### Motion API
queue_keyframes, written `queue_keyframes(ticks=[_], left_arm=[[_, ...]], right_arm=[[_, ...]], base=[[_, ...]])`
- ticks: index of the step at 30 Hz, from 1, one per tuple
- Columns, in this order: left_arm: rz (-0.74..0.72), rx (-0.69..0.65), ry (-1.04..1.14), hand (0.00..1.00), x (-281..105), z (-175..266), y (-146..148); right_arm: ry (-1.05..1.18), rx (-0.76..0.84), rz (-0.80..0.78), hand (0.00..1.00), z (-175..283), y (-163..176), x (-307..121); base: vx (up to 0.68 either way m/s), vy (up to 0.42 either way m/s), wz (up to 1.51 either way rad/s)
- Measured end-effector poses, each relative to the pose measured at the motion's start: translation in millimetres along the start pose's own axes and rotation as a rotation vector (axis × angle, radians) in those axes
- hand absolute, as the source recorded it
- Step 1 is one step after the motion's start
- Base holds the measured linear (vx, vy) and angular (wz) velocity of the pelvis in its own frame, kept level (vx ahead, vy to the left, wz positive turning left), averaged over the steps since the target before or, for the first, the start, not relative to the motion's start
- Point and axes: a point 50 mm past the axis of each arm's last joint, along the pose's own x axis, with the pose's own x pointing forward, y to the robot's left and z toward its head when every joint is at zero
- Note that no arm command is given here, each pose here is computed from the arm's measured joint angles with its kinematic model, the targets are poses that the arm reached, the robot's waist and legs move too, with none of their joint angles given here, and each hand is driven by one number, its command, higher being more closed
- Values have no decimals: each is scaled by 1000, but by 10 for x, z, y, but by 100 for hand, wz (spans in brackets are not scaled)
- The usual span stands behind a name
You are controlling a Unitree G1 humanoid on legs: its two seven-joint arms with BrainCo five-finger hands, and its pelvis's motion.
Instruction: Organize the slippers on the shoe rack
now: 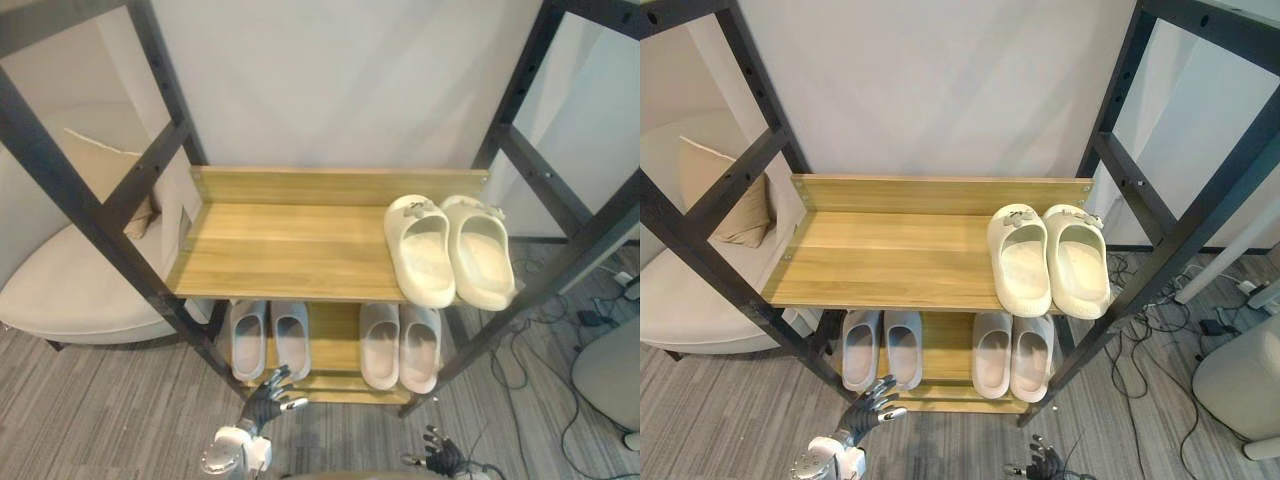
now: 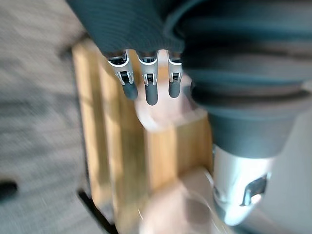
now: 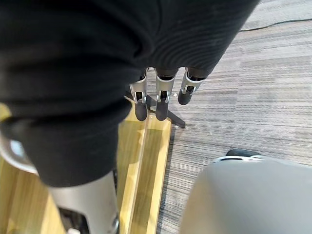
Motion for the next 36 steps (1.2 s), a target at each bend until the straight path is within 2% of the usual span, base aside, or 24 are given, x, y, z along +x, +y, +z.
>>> queue_keyframes(ticks=[2, 7, 16, 18, 24, 28, 31, 36], left_arm=[[59, 29, 29, 0, -6, -62, 64], [102, 80, 104, 0, -30, -231, 90], [185, 56, 207, 0, -77, -463, 96], [198, 67, 159, 0, 41, -287, 103], [227, 38, 127, 0, 93, -189, 99], [211, -24, 73, 0, 174, -36, -58], [202, -27, 53, 0, 208, 34, -87], [163, 4, 120, 0, 222, -89, -196]], right_arm=[[-4, 4, -11, 0, 17, 4, 7], [-9, 42, -30, 0, 40, 20, 18], [-8, 39, -43, 0, 111, 39, 77], [-40, 35, -30, 0, 235, 95, 117], [-80, 45, 39, 0, 396, 374, 148], [-106, 58, 10, 0, 439, 339, 134], [-127, 82, -6, 0, 524, 343, 155], [-93, 107, -47, 0, 398, 228, 130]], base=[[0, 0, 0], [-2, -3, -1], [0, 0, 0], [-71, -90, 138], [-62, -124, 85], [-112, -120, 131], [-148, -99, 92], [-45, 65, 88]])
